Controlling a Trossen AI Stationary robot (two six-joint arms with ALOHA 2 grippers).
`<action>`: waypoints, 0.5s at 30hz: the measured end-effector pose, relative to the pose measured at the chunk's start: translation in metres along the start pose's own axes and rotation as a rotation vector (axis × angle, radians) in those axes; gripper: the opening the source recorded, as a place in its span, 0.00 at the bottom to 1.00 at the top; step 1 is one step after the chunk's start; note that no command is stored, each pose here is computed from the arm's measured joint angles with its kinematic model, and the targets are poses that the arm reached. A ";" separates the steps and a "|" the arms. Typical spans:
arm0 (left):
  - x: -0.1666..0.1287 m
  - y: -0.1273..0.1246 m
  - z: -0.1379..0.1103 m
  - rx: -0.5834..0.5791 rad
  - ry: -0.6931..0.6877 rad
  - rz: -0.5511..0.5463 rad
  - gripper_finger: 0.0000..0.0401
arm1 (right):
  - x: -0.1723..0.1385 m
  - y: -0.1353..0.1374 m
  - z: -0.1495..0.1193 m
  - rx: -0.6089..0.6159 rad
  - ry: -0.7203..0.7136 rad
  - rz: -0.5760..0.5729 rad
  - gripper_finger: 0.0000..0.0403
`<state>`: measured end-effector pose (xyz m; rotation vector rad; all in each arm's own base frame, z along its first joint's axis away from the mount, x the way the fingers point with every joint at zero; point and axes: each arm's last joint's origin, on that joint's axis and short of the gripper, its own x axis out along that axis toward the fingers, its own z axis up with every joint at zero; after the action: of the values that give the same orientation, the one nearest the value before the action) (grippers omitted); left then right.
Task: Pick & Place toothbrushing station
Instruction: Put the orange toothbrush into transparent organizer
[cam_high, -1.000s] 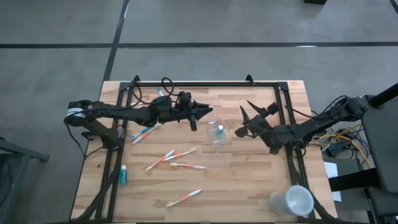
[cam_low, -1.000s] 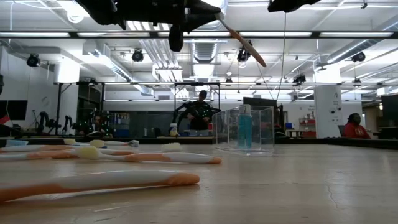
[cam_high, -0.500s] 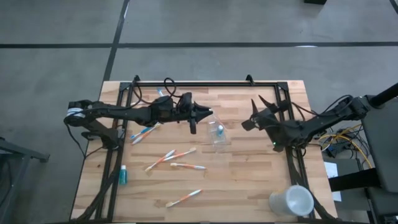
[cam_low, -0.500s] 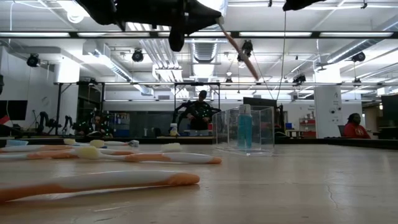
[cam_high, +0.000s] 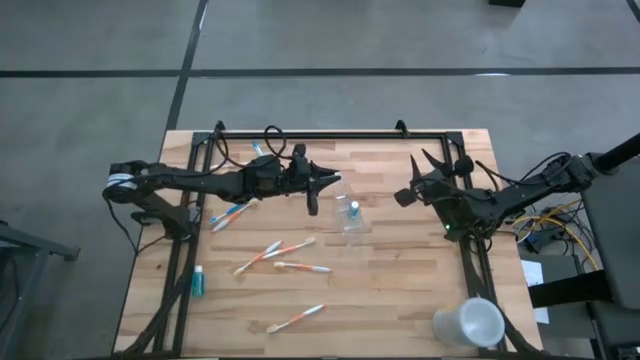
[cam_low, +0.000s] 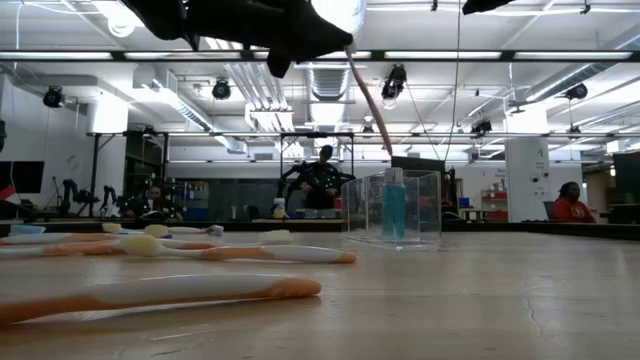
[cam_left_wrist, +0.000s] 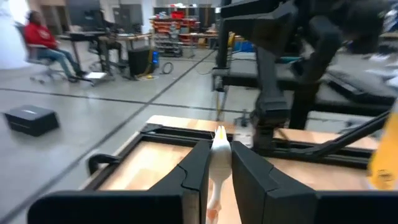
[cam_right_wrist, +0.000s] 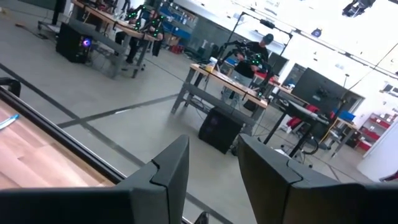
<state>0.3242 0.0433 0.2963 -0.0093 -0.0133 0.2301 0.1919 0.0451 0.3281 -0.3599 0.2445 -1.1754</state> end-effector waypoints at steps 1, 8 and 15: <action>0.000 0.001 0.000 0.018 0.005 0.013 0.13 | 0.000 0.000 0.000 0.006 0.000 0.000 0.32; 0.000 0.005 -0.007 0.045 0.070 0.077 0.13 | 0.001 0.001 -0.001 0.022 0.001 -0.003 0.32; -0.001 0.007 -0.014 0.047 0.145 0.082 0.13 | 0.005 0.002 -0.003 0.013 0.010 -0.023 0.31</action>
<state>0.3220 0.0494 0.2826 0.0205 0.1372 0.3113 0.1941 0.0406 0.3242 -0.3465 0.2418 -1.2014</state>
